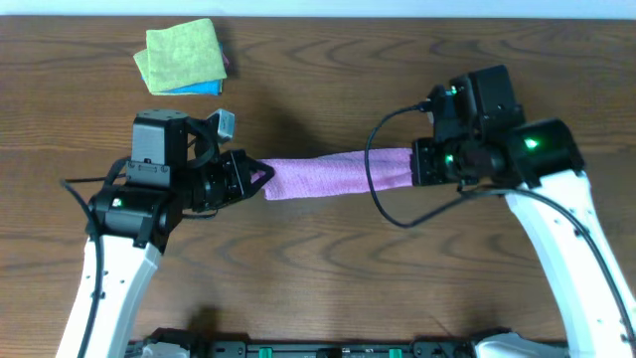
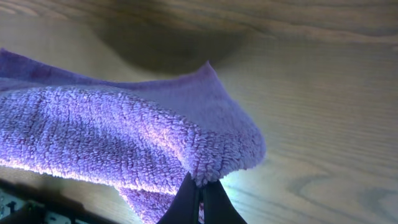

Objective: Fold the cloth
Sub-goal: 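Hold the cloth taut between both grippers above the table, then lower the stretched cloth onto the table with both grippers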

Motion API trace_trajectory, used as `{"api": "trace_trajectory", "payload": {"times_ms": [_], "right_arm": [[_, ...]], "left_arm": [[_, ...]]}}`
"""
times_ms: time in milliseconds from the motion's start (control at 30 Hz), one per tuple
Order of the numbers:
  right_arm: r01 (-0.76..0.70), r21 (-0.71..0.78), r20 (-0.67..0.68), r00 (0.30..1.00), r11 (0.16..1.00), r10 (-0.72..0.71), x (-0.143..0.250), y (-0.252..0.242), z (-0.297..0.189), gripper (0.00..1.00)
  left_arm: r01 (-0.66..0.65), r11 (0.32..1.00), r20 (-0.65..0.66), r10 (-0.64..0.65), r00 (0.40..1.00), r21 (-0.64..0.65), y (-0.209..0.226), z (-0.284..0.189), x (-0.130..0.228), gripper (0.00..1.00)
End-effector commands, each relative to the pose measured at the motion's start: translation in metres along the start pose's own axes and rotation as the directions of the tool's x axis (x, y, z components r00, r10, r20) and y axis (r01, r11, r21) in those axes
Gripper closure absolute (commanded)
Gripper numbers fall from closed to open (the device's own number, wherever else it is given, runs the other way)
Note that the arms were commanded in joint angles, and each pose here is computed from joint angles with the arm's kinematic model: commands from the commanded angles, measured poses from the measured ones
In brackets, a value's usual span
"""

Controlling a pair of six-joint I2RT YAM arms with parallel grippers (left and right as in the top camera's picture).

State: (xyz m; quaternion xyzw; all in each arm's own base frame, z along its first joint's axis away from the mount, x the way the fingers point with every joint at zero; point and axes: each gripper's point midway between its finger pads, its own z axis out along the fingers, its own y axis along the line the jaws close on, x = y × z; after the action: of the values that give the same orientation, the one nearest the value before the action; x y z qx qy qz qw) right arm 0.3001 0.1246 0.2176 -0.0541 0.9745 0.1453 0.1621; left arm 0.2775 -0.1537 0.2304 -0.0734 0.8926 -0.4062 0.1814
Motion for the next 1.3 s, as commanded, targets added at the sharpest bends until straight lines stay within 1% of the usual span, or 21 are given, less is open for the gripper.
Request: {"api": "trace_trajectory", "payload": {"times_ms": [0,133,200,300,333,367,400,433,467,500,533,567,633,767,867,967,1067,1267], "right_arm": [[0.021,0.011,0.008,1.000,1.000,-0.021,-0.008,0.001,0.006,0.99],[0.030,0.013,0.068,0.997,0.999,-0.030,-0.030,0.001,0.016,0.99],[0.032,0.035,0.114,0.993,0.999,-0.036,-0.046,-0.003,0.023,0.99],[0.038,0.050,0.215,0.975,0.998,-0.048,-0.086,-0.009,0.044,0.98],[0.043,0.051,0.253,0.966,0.998,-0.055,-0.101,-0.011,0.052,0.94],[0.044,0.053,0.307,0.950,0.998,-0.058,-0.122,-0.014,0.062,0.80],[0.051,0.051,0.347,0.936,0.997,-0.065,-0.137,-0.016,0.070,0.56],[0.052,0.047,0.389,0.919,0.998,-0.067,-0.152,-0.018,0.077,0.53],[0.055,0.042,0.414,0.908,0.998,-0.068,-0.162,-0.018,0.081,0.48],[0.058,0.039,0.431,0.900,0.998,-0.069,-0.167,-0.018,0.084,0.39],[0.060,0.038,0.436,0.897,0.998,-0.070,-0.169,-0.018,0.084,0.32],[0.057,0.043,0.433,0.899,0.997,-0.070,-0.168,-0.019,0.084,0.28],[0.050,0.049,0.409,0.910,0.998,-0.066,-0.161,-0.020,0.083,0.25],[0.025,0.065,0.289,0.956,0.998,-0.043,-0.129,-0.028,0.087,0.21],[-0.016,0.054,0.157,0.988,0.998,0.007,-0.097,-0.031,0.094,0.22],[-0.053,0.072,0.032,0.998,0.996,0.051,-0.065,-0.036,0.099,0.23],[-0.063,0.053,-0.034,0.997,0.997,0.065,-0.046,-0.035,0.105,0.23],[-0.109,-0.013,-0.092,0.990,0.994,0.107,-0.023,-0.030,0.126,0.24]], "left_arm": [[0.022,0.998,0.014,-0.021,1.000,-0.056,0.015,0.010,-0.007,0.94],[0.009,0.997,0.054,-0.005,0.999,-0.080,0.025,0.024,-0.027,0.94],[0.008,0.996,0.087,0.001,0.996,-0.094,0.032,0.035,-0.044,0.94],[-0.033,0.994,0.172,0.051,0.984,-0.106,0.045,0.060,-0.082,0.94],[-0.046,0.993,0.206,0.068,0.976,-0.112,0.050,0.069,-0.096,0.94],[-0.064,0.992,0.251,0.091,0.964,-0.112,0.056,0.080,-0.114,0.80],[-0.081,0.991,0.293,0.110,0.950,-0.111,0.062,0.089,-0.130,0.54],[-0.095,0.991,0.329,0.122,0.936,-0.098,0.065,0.096,-0.144,0.26],[-0.098,0.992,0.362,0.119,0.925,-0.076,0.067,0.102,-0.155,0.10],[-0.083,0.996,0.395,0.093,0.914,-0.044,0.068,0.107,-0.167,0.04],[-0.071,0.997,0.414,0.072,0.907,-0.016,0.069,0.110,-0.174,0.05],[-0.064,0.998,0.423,0.053,0.905,0.011,0.069,0.112,-0.178,0.05],[-0.070,0.997,0.419,0.050,0.906,0.031,0.070,0.115,-0.179,0.05],[-0.101,0.994,0.409,0.081,0.909,0.027,0.066,0.113,-0.176,0.04],[-0.114,0.993,0.404,0.091,0.910,0.034,0.063,0.111,-0.175,0.04],[-0.125,0.992,0.391,0.104,0.914,0.029,0.062,0.110,-0.171,0.05],[-0.128,0.992,0.374,0.114,0.921,0.013,0.064,0.110,-0.167,0.05],[-0.144,0.989,0.307,0.151,0.940,-0.047,0.072,0.108,-0.149,0.05]]}}
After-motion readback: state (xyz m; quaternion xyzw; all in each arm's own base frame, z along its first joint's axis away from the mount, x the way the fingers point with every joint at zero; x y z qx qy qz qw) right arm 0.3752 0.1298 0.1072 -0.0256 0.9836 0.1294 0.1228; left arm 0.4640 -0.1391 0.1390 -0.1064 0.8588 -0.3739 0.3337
